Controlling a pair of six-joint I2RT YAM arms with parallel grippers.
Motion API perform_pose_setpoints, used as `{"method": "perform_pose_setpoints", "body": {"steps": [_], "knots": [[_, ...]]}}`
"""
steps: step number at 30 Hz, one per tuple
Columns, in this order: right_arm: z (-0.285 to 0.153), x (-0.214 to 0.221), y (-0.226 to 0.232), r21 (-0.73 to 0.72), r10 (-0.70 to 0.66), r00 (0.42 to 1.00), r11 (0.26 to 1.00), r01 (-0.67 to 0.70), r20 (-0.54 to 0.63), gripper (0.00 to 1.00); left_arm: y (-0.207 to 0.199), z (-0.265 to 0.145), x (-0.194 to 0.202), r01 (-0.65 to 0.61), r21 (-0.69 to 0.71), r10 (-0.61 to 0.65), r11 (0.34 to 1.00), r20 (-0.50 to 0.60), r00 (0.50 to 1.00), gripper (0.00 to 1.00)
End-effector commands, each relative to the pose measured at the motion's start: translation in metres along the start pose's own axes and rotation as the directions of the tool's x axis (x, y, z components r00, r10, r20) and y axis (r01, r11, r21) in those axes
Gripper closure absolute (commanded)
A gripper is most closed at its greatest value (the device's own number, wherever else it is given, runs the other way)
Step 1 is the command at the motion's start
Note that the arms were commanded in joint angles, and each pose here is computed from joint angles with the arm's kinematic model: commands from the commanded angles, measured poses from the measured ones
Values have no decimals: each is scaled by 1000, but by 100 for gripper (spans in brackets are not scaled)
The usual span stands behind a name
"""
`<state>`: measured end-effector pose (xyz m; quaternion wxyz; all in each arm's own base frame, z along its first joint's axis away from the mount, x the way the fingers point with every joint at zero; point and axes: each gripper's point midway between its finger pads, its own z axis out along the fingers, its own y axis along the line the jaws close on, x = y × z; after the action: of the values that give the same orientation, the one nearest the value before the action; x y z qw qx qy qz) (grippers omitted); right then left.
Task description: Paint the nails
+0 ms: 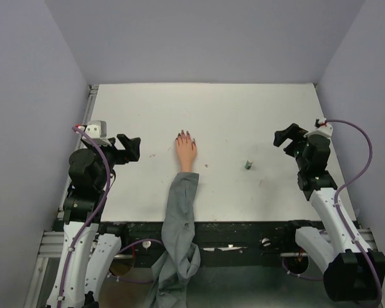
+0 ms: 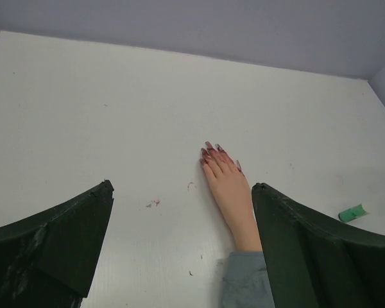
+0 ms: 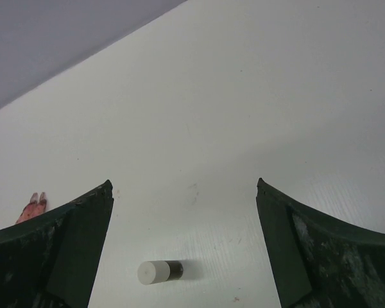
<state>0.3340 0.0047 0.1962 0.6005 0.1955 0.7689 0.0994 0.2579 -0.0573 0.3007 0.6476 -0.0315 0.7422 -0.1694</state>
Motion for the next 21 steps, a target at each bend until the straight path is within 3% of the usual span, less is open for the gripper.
{"method": "perform_pose_setpoints", "body": {"steps": [1,6,13,21], "knots": [[-6,6,5,-12,10,998,1000,-11,-64,0,7,-4,-11,1,-47,1,999,35,999,1],[-6,20,6,-2,7,984,1000,-8,-176,5,17,-4,-3,-24,-88,25,996,11,1000,1],[-10,30,13,-12,-25,945,1000,22,-326,20,9,-3,2,-49,-35,49,998,-4,999,1],[-14,62,39,16,-162,879,982,189,-449,33,13,-1,5,-57,-52,57,997,-16,998,1]]}}
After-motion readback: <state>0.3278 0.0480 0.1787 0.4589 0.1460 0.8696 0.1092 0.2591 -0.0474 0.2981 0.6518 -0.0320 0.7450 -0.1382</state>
